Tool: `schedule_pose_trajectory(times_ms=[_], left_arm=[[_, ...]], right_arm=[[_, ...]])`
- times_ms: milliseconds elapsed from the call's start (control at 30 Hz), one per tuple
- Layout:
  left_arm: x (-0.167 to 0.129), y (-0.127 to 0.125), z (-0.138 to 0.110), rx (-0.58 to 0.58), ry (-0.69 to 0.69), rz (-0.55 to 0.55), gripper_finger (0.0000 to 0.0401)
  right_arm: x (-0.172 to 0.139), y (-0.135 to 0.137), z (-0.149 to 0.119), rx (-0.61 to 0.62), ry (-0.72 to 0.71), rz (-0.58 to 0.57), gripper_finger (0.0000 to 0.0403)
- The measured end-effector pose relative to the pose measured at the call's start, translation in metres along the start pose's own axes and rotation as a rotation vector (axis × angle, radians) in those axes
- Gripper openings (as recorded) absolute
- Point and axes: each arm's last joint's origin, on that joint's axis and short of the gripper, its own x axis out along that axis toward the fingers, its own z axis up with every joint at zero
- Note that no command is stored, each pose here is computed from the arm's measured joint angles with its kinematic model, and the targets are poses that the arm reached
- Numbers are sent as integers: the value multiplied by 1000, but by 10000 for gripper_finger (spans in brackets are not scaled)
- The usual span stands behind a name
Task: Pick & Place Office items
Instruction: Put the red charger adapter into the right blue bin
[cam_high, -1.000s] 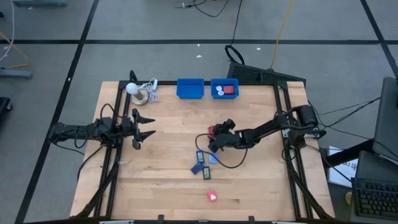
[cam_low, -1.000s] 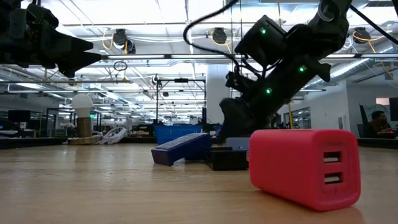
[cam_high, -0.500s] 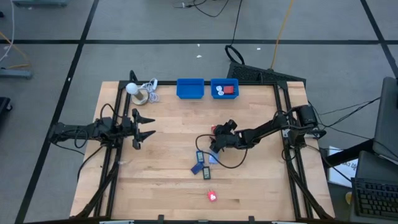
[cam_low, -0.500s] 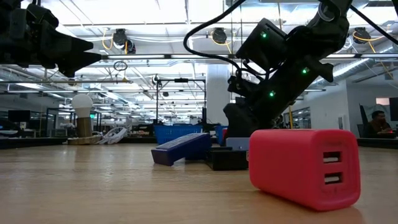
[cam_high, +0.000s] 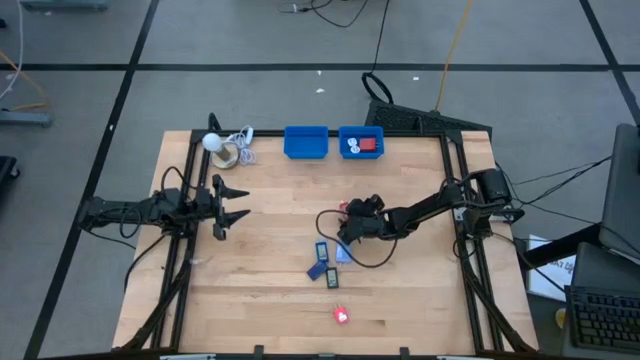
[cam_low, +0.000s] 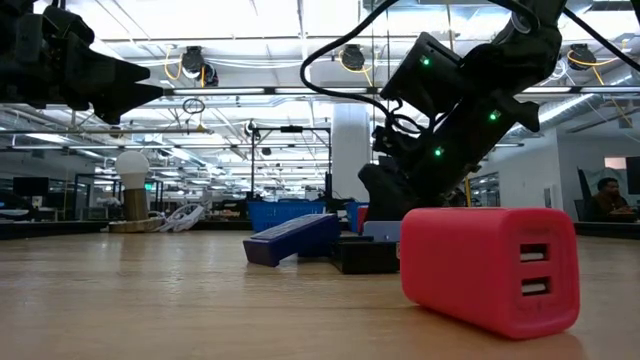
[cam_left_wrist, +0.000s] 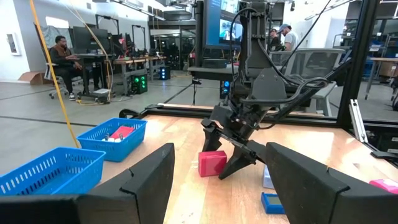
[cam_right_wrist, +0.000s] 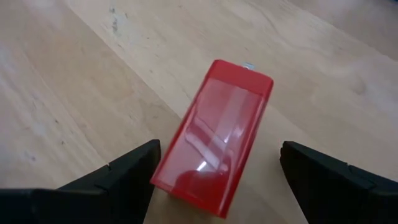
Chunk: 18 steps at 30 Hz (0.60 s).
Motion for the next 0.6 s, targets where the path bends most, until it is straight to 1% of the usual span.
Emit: schedule_pose_trajectory(times_ms=[100, 200, 367, 600], left_arm=[[0, 0, 0, 0, 0, 0, 255], [0, 0, 0, 0, 0, 0, 255], [0, 0, 0, -1, 0, 0, 255], [0, 0, 0, 0, 0, 0, 255]], right_arm=[[0, 0, 0, 11, 1, -1, 312], [0, 0, 0, 11, 2, -1, 293], [0, 0, 0, 10, 2, 0, 246], [0, 0, 0, 12, 0, 1, 167]])
